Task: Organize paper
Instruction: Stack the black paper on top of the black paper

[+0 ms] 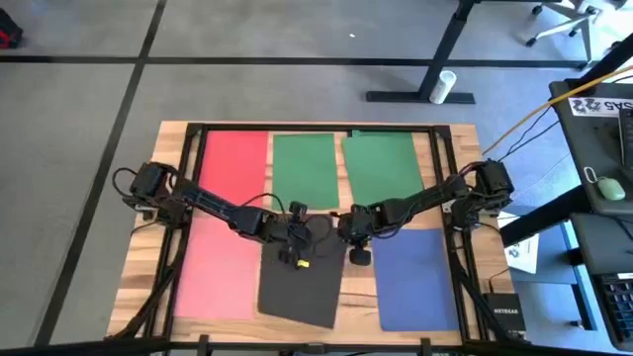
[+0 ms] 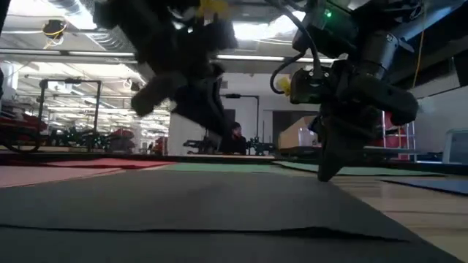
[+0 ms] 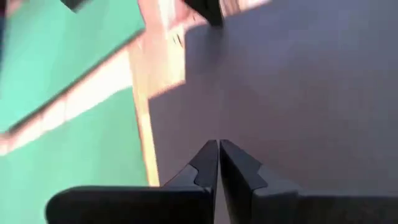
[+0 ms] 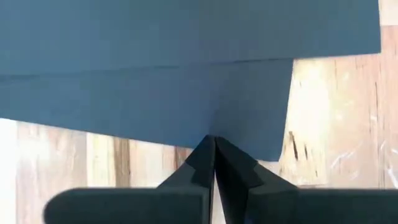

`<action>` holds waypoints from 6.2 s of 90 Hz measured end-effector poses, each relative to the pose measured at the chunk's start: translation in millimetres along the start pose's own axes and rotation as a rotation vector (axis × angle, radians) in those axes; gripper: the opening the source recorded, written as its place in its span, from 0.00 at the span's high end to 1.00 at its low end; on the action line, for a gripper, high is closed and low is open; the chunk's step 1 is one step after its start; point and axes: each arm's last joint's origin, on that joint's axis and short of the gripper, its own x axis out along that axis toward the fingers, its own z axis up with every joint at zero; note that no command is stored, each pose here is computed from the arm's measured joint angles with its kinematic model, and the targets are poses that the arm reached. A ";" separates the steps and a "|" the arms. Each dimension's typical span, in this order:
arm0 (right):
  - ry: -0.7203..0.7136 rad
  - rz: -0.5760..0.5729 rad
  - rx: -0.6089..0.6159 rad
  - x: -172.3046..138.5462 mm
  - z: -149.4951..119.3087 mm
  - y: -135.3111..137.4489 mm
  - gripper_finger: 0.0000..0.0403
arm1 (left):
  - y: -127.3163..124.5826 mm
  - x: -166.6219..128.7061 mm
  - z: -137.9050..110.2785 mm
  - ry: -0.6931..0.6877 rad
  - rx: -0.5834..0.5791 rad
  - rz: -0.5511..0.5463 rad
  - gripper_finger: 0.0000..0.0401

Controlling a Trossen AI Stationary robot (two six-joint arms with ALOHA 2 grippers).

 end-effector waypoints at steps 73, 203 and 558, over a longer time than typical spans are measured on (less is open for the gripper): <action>0.030 0.012 0.002 -13.6 -2.6 0.2 1.00 | -18.1 -26.6 -28.7 0.352 0.036 -0.062 1.00; 0.033 -0.017 -0.010 -16.9 -2.6 -0.5 1.00 | 14.2 3.6 -92.5 0.536 -0.124 -0.012 1.00; 0.064 0.208 0.022 -4.0 -7.8 8.6 1.00 | -39.2 -23.7 -51.6 0.430 -0.228 -0.263 1.00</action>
